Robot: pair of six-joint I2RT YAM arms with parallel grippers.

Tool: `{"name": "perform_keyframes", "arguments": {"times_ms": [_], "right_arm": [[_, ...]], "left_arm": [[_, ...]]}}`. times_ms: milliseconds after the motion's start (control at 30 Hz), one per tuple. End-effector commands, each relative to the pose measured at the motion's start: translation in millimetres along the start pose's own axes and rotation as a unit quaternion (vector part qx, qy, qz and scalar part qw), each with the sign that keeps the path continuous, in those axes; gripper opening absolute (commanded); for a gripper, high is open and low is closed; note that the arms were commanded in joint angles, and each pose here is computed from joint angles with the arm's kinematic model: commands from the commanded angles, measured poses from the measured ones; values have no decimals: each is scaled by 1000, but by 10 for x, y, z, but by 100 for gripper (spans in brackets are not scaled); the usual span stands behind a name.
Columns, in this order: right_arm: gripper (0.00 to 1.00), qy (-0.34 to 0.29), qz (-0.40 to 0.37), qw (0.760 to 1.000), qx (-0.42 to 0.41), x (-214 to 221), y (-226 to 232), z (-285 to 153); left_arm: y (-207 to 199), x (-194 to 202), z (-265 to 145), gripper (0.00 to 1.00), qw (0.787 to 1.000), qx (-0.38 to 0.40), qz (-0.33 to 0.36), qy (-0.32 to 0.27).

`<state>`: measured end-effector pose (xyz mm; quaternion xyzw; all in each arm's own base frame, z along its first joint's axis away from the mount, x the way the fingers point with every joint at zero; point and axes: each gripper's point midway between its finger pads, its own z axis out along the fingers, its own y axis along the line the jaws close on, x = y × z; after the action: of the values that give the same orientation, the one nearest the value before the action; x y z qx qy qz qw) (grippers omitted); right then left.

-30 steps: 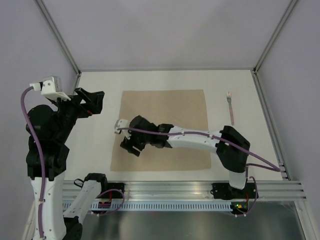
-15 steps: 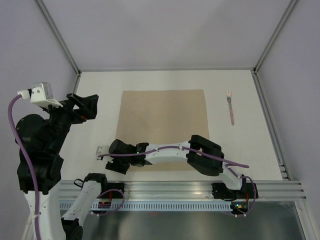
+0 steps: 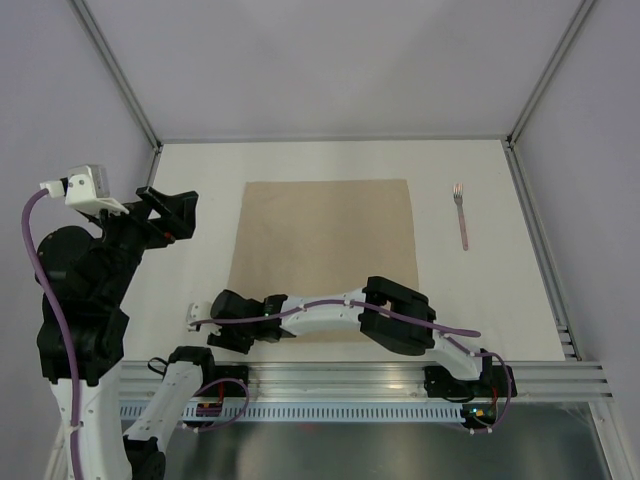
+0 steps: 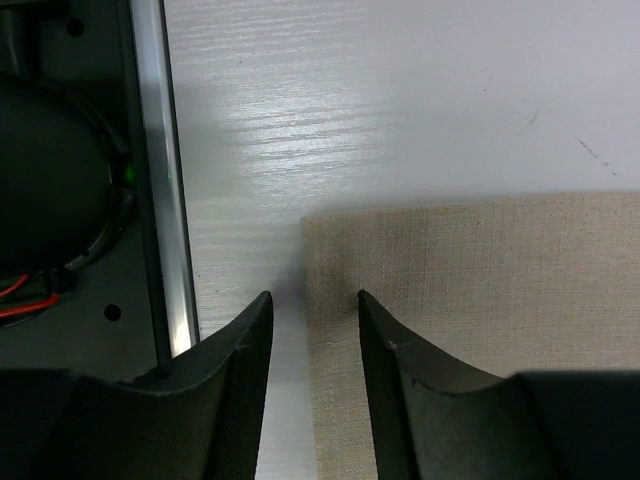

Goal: Fold the napkin, place the utensils inside, and roll it up
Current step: Fold the napkin

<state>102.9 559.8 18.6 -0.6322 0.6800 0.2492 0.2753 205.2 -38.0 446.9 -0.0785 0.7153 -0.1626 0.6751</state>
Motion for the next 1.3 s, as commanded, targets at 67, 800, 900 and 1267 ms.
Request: {"name": "perform_keyframes", "arguments": {"times_ms": [67,800,900,1267], "right_arm": [[39,6,-1,1000,10,36,-43,62],[0,-16,0,1000,17,-290,-226,-186],[0,-30,-1,999,13,-453,-232,-289],[0,-64,0,998,10,-800,-219,-613]], "left_arm": [[47,27,-43,100,1000,-9,10,1],[43,80,11,100,1000,-5,4,8],[46,81,14,100,1000,-6,4,7],[46,91,38,100,1000,-5,4,10]]}}
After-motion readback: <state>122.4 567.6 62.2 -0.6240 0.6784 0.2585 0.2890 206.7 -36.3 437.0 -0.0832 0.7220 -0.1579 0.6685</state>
